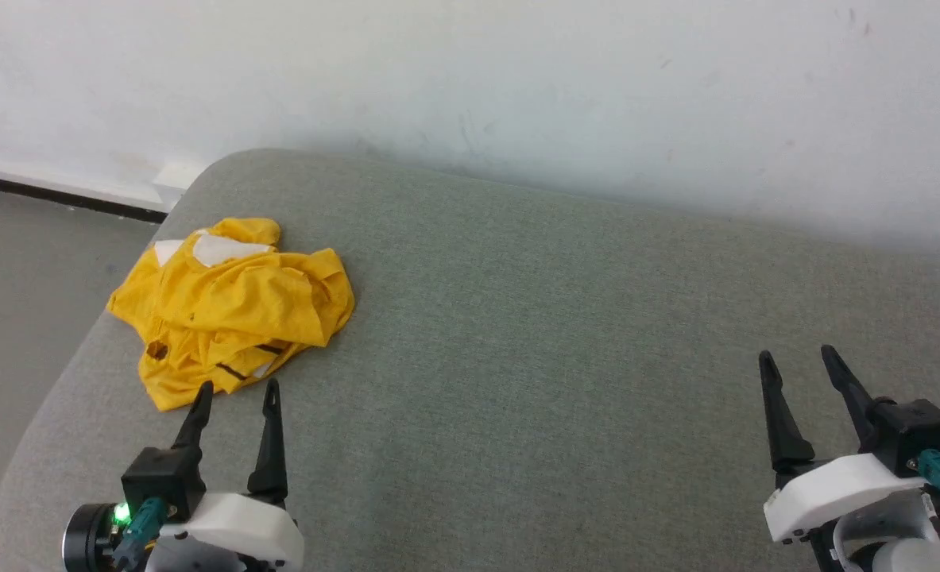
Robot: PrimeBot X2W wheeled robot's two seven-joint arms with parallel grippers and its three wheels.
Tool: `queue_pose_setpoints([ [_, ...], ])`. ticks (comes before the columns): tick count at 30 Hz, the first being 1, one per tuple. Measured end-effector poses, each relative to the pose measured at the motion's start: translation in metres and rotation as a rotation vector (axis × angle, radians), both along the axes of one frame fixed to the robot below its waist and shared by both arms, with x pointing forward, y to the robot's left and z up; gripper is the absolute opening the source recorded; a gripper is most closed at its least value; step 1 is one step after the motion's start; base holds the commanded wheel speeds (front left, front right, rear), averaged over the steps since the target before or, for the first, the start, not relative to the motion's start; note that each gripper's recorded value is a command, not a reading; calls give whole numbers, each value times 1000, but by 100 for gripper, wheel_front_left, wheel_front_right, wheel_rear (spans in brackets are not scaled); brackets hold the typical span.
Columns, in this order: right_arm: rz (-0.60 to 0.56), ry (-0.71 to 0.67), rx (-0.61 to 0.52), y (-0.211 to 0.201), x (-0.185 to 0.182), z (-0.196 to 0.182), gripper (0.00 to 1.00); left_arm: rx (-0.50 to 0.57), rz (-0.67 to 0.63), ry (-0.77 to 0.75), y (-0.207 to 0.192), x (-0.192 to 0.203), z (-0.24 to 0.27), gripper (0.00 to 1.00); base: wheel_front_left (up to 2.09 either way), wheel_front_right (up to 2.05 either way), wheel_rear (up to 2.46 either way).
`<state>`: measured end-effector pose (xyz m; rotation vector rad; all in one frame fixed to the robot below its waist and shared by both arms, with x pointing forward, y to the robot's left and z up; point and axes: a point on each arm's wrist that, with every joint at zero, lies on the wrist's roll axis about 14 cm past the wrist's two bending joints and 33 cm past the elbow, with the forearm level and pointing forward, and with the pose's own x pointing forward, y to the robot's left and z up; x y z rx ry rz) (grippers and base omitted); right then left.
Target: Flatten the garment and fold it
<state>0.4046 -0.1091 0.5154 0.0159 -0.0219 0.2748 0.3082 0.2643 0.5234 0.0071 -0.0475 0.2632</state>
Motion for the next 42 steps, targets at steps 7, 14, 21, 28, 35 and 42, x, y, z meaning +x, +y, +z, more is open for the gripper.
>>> queue_pose_setpoints([
  [7, 67, -2, 4, 25, 6, -2, 100, -4, 67, -4, 18, -21, -2, 100, 0, 0, 0],
  [14, 138, 1, 12, 51, 10, -4, 100, -9, 142, -12, 37, -42, -3, 100, -1, -1, -1],
  [21, 210, -12, 22, 79, 15, -3, 100, -32, 203, -4, 48, -63, -10, 100, -15, -15, -15],
  [28, 257, -15, 32, 98, 19, -4, 100, -36, 248, -11, 56, -74, -10, 100, -14, -14, -14],
  [35, 294, -13, 37, 112, 19, -7, 100, -36, 287, -13, 61, -86, -11, 100, -4, -4, -4],
  [42, 335, -16, 50, 128, 18, -7, 100, -42, 327, -23, 67, -100, -12, 100, 0, 0, 0],
])
